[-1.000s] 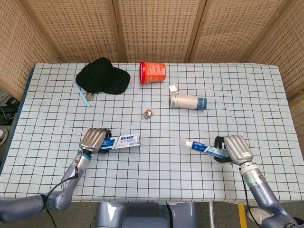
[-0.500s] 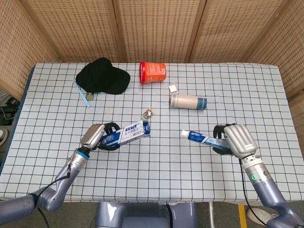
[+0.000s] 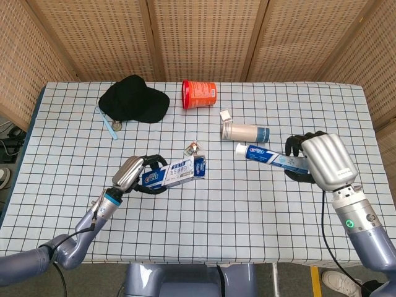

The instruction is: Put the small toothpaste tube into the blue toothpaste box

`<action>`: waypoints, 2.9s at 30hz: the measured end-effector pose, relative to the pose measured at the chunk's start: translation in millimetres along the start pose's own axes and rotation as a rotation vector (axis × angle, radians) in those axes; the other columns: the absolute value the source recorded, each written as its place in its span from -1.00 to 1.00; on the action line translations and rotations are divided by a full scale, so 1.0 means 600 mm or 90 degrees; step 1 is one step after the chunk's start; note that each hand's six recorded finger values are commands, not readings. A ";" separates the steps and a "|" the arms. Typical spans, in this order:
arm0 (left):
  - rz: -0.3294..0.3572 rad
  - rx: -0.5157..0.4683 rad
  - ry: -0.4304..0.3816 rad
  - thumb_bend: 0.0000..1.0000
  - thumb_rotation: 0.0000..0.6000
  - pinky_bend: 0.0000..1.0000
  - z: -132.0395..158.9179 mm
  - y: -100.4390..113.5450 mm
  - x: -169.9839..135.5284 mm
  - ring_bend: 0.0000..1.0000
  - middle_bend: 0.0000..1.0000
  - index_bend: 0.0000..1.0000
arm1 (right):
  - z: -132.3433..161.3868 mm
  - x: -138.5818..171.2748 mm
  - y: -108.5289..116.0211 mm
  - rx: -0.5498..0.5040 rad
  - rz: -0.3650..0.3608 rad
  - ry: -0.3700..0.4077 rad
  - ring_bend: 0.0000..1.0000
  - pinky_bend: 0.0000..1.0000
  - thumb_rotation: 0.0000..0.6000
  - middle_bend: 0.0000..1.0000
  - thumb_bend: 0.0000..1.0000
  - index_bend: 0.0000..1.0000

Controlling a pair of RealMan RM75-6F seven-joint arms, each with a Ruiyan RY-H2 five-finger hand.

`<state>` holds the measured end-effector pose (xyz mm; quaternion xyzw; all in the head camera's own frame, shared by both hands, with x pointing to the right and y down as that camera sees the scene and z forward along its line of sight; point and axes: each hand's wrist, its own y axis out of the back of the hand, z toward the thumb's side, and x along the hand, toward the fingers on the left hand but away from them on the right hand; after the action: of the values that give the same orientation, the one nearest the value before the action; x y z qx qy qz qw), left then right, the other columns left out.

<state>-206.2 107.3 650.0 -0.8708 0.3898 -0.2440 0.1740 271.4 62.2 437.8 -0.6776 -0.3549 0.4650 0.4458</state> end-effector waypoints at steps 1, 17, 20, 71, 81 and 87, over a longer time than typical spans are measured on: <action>0.001 0.002 0.000 -0.52 1.00 -0.08 0.000 0.000 0.002 0.01 -0.10 0.16 | 0.005 -0.002 0.007 0.002 0.000 0.005 0.21 0.22 1.00 0.39 0.26 0.42; 0.003 0.030 0.000 -0.58 1.00 -0.08 0.003 -0.004 0.023 0.01 -0.10 0.16 | 0.079 -0.012 0.015 0.030 0.040 0.071 0.21 0.22 1.00 0.39 0.26 0.42; -0.001 0.031 -0.002 -0.58 1.00 -0.08 0.007 -0.006 0.025 0.01 -0.10 0.16 | 0.088 -0.014 0.012 0.038 0.043 0.077 0.21 0.22 1.00 0.39 0.26 0.42; -0.027 -0.008 -0.051 -0.52 1.00 -0.08 0.088 -0.066 0.050 0.01 -0.05 0.23 | 0.200 -0.044 -0.039 0.168 0.048 0.173 -0.84 -0.65 1.00 -0.99 -0.82 -1.00; 0.017 -0.105 -0.057 -0.52 1.00 -0.12 0.095 -0.058 0.054 0.01 -0.05 0.23 | 0.172 -0.037 0.038 0.244 -0.086 0.133 -0.95 -0.86 1.00 -1.00 -0.82 -1.00; 0.038 -0.168 -0.059 -0.52 1.00 -0.12 0.094 -0.051 0.053 0.01 -0.05 0.23 | 0.119 -0.025 0.090 0.298 -0.161 0.037 -0.95 -0.86 1.00 -1.00 -0.82 -1.00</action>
<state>-138.1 108.4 628.2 -0.8842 0.4362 -0.1451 0.0827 202.9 49.2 379.9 -0.5192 -0.3065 0.4551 0.6553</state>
